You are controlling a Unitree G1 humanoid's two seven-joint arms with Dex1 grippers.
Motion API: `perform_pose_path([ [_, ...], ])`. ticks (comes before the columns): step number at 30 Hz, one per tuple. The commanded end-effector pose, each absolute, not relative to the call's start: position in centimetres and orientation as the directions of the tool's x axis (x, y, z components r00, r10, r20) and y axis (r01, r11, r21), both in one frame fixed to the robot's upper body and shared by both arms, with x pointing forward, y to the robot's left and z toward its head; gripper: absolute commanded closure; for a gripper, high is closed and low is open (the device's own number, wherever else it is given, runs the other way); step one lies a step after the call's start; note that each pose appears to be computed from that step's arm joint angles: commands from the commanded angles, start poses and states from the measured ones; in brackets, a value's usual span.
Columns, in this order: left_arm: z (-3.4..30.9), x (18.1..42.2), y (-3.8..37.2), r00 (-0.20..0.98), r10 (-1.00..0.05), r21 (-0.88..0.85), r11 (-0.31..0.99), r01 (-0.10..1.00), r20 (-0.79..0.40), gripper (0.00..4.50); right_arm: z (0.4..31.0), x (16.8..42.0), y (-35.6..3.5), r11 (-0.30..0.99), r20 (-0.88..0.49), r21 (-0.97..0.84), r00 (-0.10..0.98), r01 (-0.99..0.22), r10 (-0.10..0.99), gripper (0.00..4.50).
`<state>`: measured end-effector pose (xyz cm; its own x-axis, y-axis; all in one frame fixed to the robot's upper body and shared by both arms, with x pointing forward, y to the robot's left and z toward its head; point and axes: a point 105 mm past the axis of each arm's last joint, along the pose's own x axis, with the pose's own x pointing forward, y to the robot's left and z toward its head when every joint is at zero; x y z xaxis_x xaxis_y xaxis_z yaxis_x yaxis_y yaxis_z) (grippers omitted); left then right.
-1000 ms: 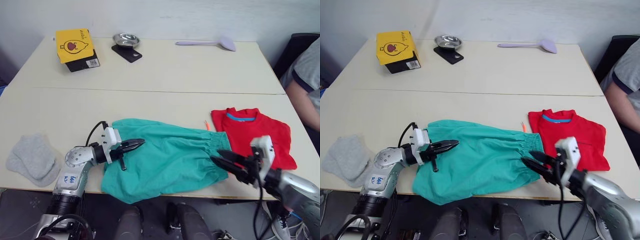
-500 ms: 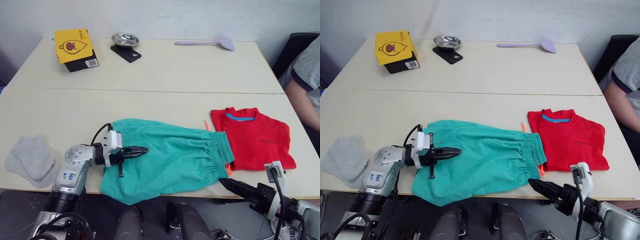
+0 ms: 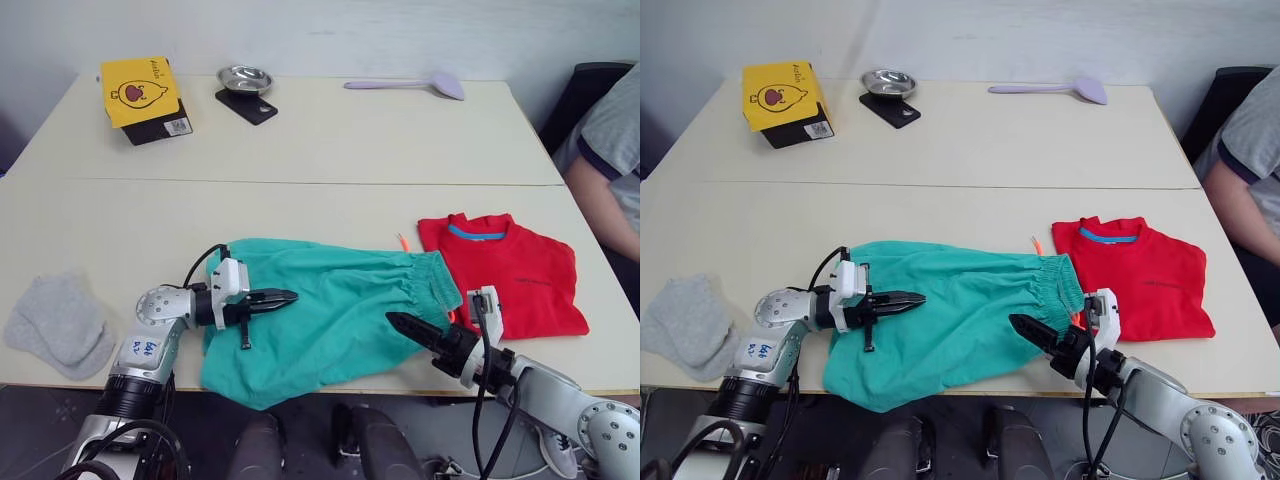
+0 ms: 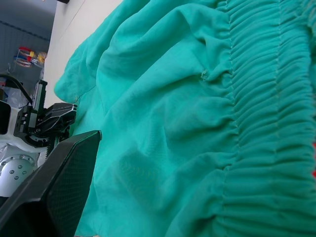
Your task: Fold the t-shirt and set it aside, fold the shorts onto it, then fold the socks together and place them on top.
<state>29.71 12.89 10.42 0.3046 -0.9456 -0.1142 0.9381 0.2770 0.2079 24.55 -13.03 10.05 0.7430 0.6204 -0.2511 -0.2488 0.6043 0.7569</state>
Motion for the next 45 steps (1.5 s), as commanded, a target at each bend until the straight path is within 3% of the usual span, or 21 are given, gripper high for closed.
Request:
perform_pose_path([
  [1, 10.4, 30.1, 13.1, 0.352, -0.931, 0.235, 0.322, 0.917, -0.099, 4.5, 9.9, 26.1, -13.1, 0.673, -0.254, 0.704, 0.804, -0.227, 0.537, 0.91],
  [11, 10.5, 32.0, 13.3, 0.484, -0.873, 0.228, 0.46, 0.858, -0.059, 4.5, 14.4, 29.0, -13.2, 0.784, -0.07, 0.489, 0.879, -0.382, 0.472, 4.38],
  [14, 11.0, 32.8, 13.2, 0.524, -0.851, 0.224, 0.503, 0.835, -0.041, 4.5, 15.2, 30.1, -13.8, 0.834, -0.058, 0.389, 0.894, -0.39, 0.445, 4.45],
  [18, 11.1, 33.8, 13.5, 0.586, -0.808, 0.226, 0.561, 0.796, -0.057, 4.5, 16.5, 31.5, -14.8, 0.913, -0.027, 0.091, 0.916, -0.397, 0.401, 4.45],
  [20, 11.3, 34.2, 13.7, 0.617, -0.786, 0.207, 0.597, 0.775, -0.047, 4.5, 18.6, 31.9, -14.2, 0.897, 0.062, -0.083, 0.896, -0.435, 0.44, 4.45],
  [24, 10.7, 34.3, 13.9, 0.636, -0.768, 0.169, 0.62, 0.766, -0.07, 4.5, 21.0, 30.6, -10.3, 0.729, 0.119, -0.37, 0.748, -0.577, 0.652, 4.45],
  [28, 9.7, 34.0, 14.2, 0.643, -0.757, 0.152, 0.626, 0.765, -0.118, 4.5, 20.3, 28.8, -6.1, 0.489, 0.042, -0.552, 0.563, -0.676, 0.825, 4.45],
  [33, 8.6, 33.6, 15.0, 0.665, -0.725, 0.134, 0.652, 0.747, -0.181, 4.5, 18.1, 26.9, -3.1, 0.251, -0.057, -0.669, 0.385, -0.7, 0.921, 4.45],
  [39, 8.4, 32.5, 16.9, 0.701, -0.681, 0.109, 0.696, 0.71, -0.213, 4.5, 17.0, 26.8, -1.0, 0.22, -0.076, -0.636, 0.343, -0.74, 0.936, 4.45],
  [45, 9.4, 31.2, 18.5, 0.715, -0.672, 0.071, 0.717, 0.693, -0.19, 4.5, 15.0, 26.2, 0.4, 0.148, -0.166, -0.474, 0.253, -0.868, 0.953, 4.45],
])
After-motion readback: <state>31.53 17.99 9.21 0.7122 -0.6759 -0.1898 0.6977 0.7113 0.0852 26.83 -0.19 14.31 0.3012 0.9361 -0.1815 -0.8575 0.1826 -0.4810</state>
